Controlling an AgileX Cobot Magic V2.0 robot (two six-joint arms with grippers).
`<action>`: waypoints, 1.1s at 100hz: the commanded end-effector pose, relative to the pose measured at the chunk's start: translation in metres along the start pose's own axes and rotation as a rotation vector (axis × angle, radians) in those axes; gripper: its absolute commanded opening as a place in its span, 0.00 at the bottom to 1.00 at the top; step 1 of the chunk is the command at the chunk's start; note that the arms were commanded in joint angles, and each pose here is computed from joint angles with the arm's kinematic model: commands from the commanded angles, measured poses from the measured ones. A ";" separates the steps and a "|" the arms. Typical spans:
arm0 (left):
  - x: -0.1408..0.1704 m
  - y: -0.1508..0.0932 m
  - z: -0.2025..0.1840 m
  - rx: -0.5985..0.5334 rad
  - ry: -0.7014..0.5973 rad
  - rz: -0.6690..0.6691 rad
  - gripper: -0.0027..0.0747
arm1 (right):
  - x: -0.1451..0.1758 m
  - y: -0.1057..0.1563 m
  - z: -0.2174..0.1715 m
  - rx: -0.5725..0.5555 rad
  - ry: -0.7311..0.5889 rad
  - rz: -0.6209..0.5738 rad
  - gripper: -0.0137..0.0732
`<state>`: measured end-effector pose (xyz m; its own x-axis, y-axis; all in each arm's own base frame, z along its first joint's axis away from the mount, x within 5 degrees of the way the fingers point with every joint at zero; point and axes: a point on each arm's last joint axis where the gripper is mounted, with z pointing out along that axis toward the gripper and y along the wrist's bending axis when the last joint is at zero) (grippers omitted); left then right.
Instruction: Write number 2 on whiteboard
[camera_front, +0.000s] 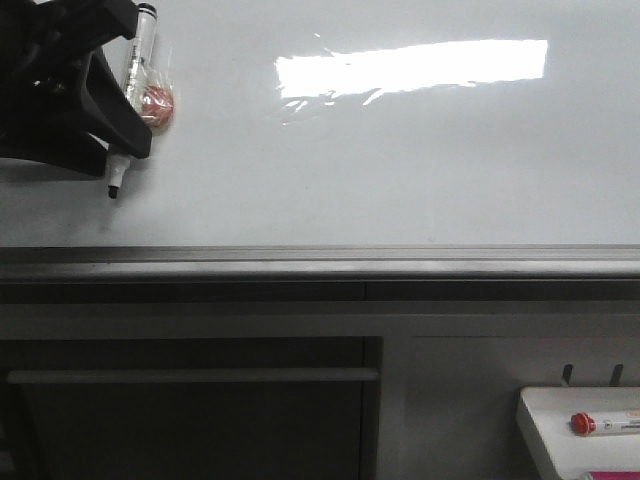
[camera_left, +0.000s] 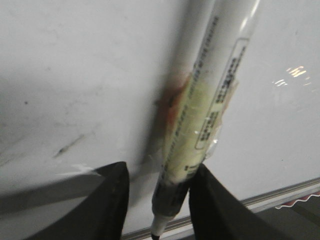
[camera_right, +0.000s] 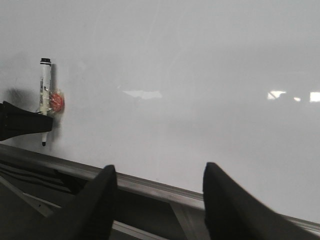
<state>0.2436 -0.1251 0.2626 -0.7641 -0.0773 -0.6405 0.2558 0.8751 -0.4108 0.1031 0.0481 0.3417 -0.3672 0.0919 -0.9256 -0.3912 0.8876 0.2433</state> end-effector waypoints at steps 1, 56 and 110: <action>-0.012 -0.005 -0.003 0.005 -0.069 0.017 0.28 | -0.017 0.002 -0.003 0.003 -0.101 0.000 0.56; -0.005 -0.028 -0.040 0.082 -0.030 0.391 0.01 | -0.017 0.023 -0.004 -0.173 -0.009 -0.264 0.56; 0.028 -0.056 -0.116 0.207 0.087 1.239 0.01 | -0.060 0.109 0.038 -0.675 -0.020 -0.811 0.56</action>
<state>0.1471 -0.1212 0.3226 -0.0996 0.7959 -0.5972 0.9251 0.2950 0.2389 0.1113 0.1448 0.3923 0.1606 -0.4743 -0.8656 -0.9212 0.2428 -0.3040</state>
